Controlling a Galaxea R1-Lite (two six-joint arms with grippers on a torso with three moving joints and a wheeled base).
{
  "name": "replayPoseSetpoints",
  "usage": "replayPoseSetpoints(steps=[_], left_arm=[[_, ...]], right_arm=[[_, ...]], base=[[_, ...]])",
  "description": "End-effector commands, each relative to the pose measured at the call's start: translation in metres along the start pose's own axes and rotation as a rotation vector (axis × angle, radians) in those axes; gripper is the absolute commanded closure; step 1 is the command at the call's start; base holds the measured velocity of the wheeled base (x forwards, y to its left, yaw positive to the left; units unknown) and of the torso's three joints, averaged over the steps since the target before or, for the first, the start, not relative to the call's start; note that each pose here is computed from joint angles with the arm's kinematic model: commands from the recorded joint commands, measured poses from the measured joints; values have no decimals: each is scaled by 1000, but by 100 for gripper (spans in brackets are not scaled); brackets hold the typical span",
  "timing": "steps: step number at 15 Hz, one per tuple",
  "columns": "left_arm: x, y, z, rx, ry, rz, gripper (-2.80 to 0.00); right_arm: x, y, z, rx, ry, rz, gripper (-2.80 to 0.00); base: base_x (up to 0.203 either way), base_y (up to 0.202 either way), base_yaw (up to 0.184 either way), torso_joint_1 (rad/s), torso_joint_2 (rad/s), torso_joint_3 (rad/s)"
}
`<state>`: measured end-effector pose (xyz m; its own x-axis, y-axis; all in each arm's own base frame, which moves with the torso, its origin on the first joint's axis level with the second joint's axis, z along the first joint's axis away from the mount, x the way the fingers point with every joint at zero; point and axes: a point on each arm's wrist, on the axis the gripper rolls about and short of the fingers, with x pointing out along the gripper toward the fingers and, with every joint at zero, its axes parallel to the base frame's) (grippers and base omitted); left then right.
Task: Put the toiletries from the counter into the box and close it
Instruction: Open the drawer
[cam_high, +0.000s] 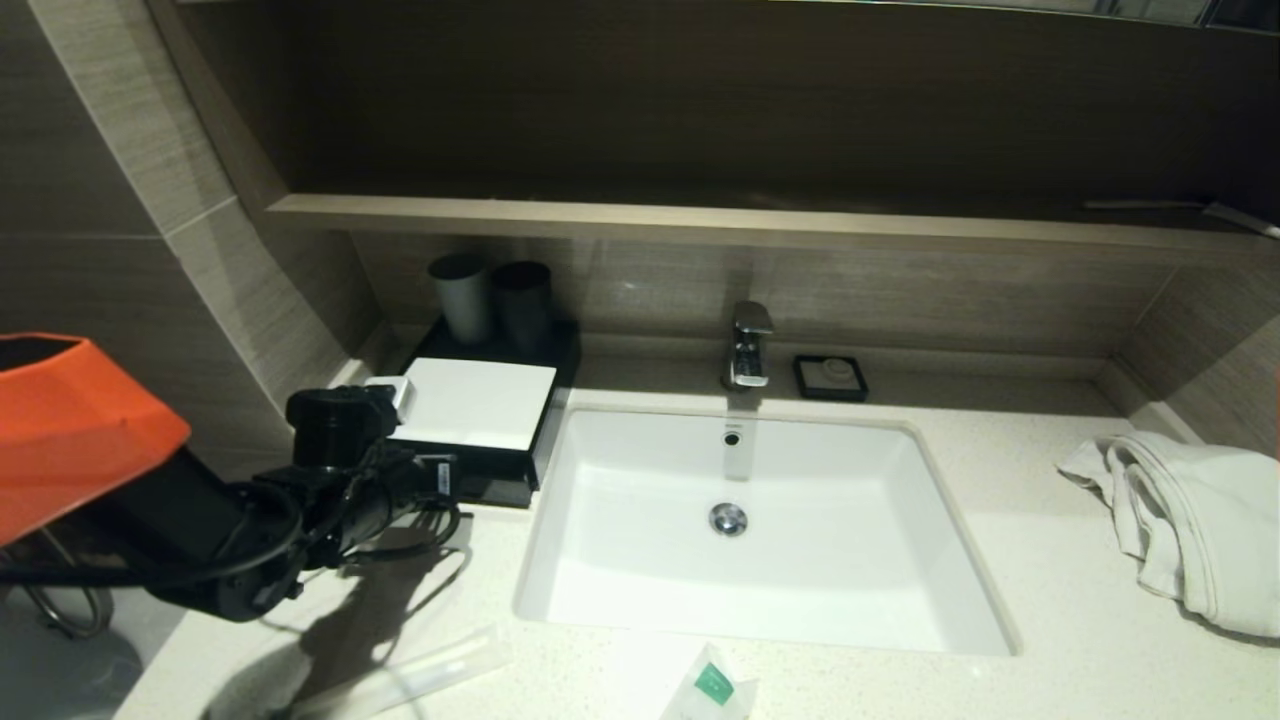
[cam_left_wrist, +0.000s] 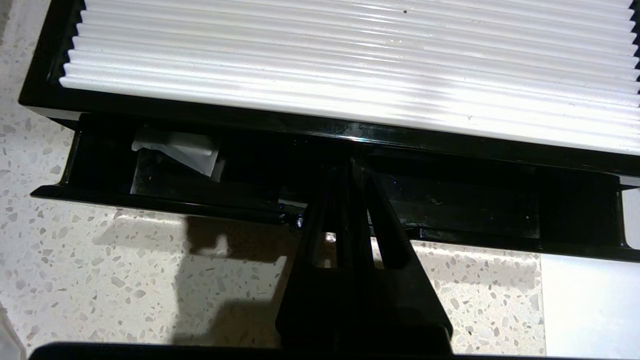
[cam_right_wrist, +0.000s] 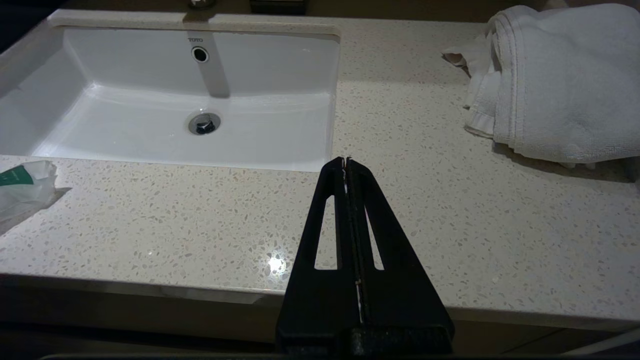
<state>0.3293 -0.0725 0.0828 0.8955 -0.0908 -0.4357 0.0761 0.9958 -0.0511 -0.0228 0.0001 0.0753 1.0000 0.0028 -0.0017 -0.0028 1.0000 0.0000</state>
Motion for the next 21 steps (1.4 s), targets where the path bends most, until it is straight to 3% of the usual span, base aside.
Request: replayPoseSetpoints(steps=[1,13,21], left_arm=[[2,0,0,-2,-4,-1,0],[8,-1,0,-1,2,0,0],[4,0,-1,5,46,3,0]], right_arm=[[0,0,0,0,0,0,0],[0,0,0,0,0,0,0],[0,0,0,0,0,0,0]], base=[[0,0,0,0,0,0],[0,0,0,0,0,0],[0,0,0,0,0,0]])
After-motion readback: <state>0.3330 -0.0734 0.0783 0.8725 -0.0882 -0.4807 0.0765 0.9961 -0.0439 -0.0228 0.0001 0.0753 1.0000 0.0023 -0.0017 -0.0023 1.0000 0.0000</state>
